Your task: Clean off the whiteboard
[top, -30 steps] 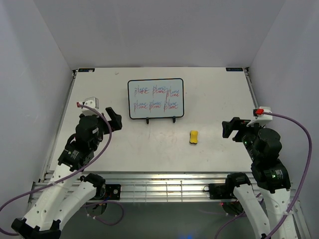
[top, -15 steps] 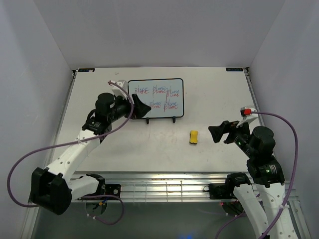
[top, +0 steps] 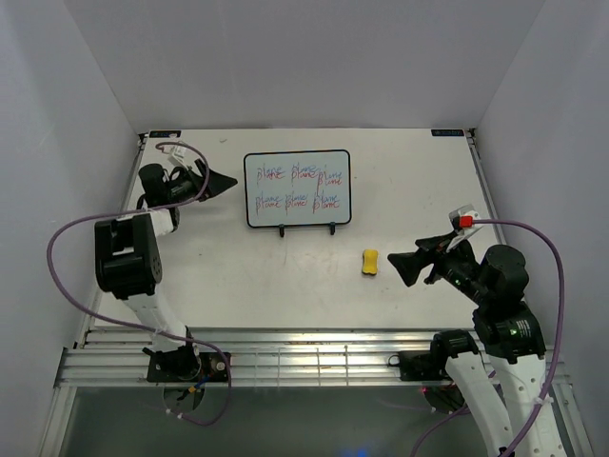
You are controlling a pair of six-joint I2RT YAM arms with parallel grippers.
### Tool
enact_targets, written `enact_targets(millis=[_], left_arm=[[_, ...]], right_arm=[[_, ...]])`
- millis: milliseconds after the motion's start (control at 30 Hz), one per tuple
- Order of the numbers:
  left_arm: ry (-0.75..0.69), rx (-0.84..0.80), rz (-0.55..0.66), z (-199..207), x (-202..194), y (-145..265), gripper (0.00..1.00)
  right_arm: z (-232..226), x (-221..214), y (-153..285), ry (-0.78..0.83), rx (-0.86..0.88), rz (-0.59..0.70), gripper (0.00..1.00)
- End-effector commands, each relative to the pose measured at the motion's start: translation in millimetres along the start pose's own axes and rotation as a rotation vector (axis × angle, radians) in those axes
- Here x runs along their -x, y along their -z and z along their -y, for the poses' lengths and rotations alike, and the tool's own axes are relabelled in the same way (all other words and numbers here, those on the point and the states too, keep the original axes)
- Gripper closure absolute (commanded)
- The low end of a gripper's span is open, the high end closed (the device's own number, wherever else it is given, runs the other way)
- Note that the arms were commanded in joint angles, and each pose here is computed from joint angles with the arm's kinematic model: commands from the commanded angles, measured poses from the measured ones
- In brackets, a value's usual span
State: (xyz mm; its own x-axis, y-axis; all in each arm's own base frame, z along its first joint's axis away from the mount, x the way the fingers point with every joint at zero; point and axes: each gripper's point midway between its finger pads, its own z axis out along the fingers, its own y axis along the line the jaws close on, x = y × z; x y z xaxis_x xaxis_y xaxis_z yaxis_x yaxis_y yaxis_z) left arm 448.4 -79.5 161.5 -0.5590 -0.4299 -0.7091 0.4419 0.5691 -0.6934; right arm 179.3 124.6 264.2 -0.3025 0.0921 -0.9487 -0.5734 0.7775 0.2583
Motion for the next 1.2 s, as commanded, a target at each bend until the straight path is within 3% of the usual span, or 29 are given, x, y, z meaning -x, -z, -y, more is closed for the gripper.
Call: enact_targets(millis=[0,167,300,533,567,833,1167], left_arm=[[-0.085,-0.27,-0.098,26.5,-0.7,-6.9,0.02],[-0.033,-0.322,-0.151,6.9,-21.0,-22.9,0.02],[-0.04,-0.365,-0.187,13.3,-28.2,-39.6,0.04],[-0.035,-0.453,-0.267,16.2,-49.3,-60.1,0.29],[-0.027,-0.458,-0.273,16.1,-50.6,-59.6,0.39],[-0.035,-0.499,-0.291,15.3,-54.1,-59.1,0.51],[-0.019,-0.51,-0.283,10.9,-56.4,-61.8,0.52]], right_arm=[[-23.3,24.3,8.4,0.044,0.097,0.052,0.08],[-23.9,25.8,11.6,0.074,0.095,0.057,0.08],[-22.6,23.0,6.6,0.07,0.104,0.035,0.06],[-21.1,23.9,4.3,0.072,0.102,0.033,0.05],[-21.2,24.7,4.7,0.073,0.101,0.034,0.05],[-22.8,24.9,3.3,0.07,0.113,0.027,0.04],[-23.4,23.8,2.4,0.068,0.12,0.022,0.03]])
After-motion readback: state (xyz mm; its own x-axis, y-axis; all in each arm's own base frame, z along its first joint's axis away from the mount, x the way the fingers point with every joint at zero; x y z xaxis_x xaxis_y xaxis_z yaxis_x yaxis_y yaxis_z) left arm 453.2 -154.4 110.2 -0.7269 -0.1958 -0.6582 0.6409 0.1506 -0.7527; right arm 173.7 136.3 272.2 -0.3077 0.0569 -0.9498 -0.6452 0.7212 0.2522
